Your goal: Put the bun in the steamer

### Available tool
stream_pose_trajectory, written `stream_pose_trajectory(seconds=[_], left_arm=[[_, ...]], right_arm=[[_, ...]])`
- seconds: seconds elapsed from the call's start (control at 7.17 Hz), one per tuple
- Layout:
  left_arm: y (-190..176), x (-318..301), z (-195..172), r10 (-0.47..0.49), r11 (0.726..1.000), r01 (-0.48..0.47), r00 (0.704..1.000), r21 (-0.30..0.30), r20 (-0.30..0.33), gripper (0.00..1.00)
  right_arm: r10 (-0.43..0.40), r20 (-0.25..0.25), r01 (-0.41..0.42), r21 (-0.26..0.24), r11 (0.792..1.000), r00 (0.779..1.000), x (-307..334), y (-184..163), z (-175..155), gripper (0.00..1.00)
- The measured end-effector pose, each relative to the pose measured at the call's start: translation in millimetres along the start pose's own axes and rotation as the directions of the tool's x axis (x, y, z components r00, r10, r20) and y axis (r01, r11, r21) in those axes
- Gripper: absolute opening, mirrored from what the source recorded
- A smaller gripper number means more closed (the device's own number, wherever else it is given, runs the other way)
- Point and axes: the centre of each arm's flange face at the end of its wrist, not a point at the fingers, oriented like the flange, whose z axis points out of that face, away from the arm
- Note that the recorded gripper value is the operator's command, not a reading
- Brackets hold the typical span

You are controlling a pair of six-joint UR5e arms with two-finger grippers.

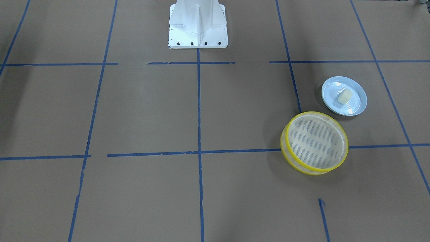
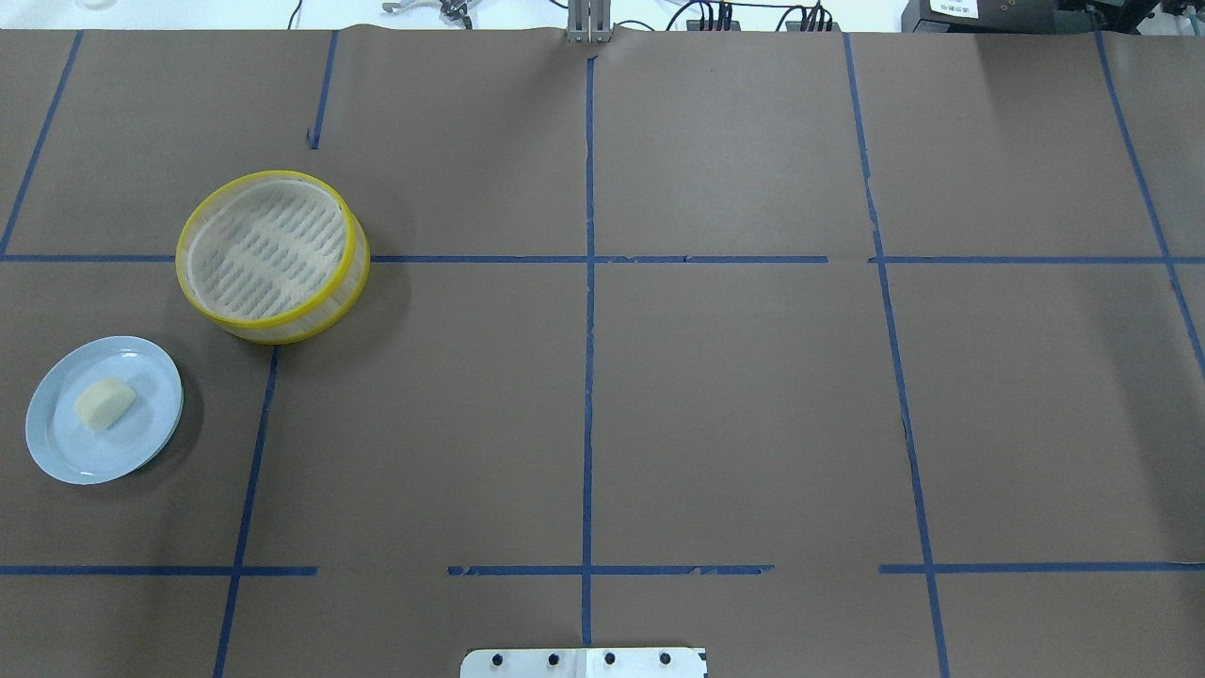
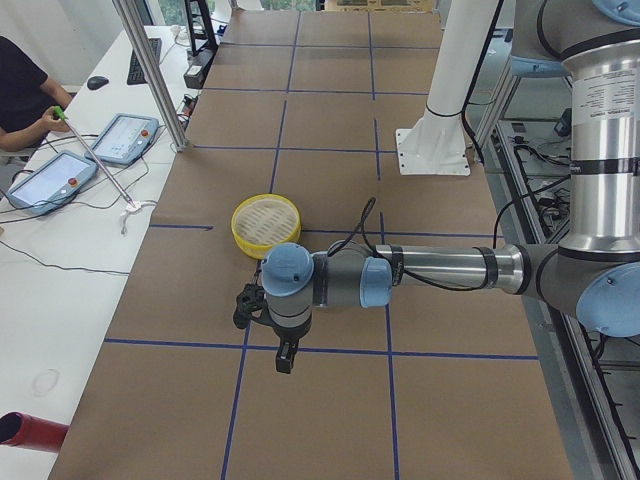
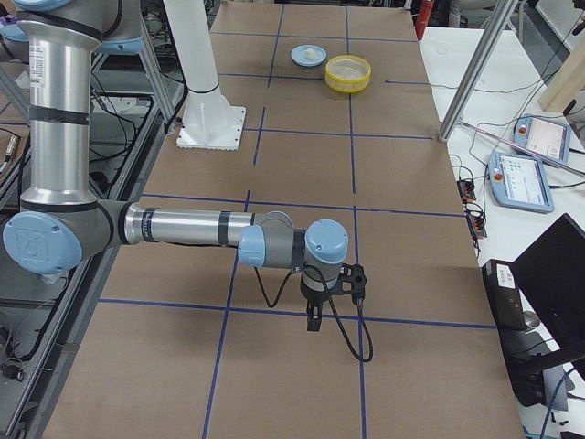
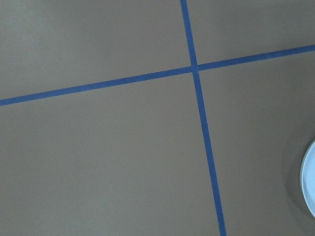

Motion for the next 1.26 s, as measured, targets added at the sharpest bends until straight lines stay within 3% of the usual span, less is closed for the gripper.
stream_pose_trajectory(seconds=[0.56, 0.84, 1.26], left_arm=[[-4.1, 2.7, -0.5, 0.012, 1.0, -0.012, 1.0, 0.003, -0.002, 1.0], [-20.2, 20.2, -16.6, 0.033, 0.999, -0.033, 0.999, 0.036, 0.004, 1.0], [-56.9, 104.2, -32.0, -0.093, 0.99, 0.092, 0.996, 0.104, -0.001, 1.0]], right_arm=[[0.0, 0.0, 0.0, 0.0, 1.0, 1.0, 0.1, 0.0, -0.1, 1.0], [0.0, 0.0, 0.0, 0.0, 1.0, 1.0, 0.1, 0.0, -0.1, 1.0], [0.0, 0.0, 0.0, 0.0, 1.0, 1.0, 0.1, 0.0, -0.1, 1.0]])
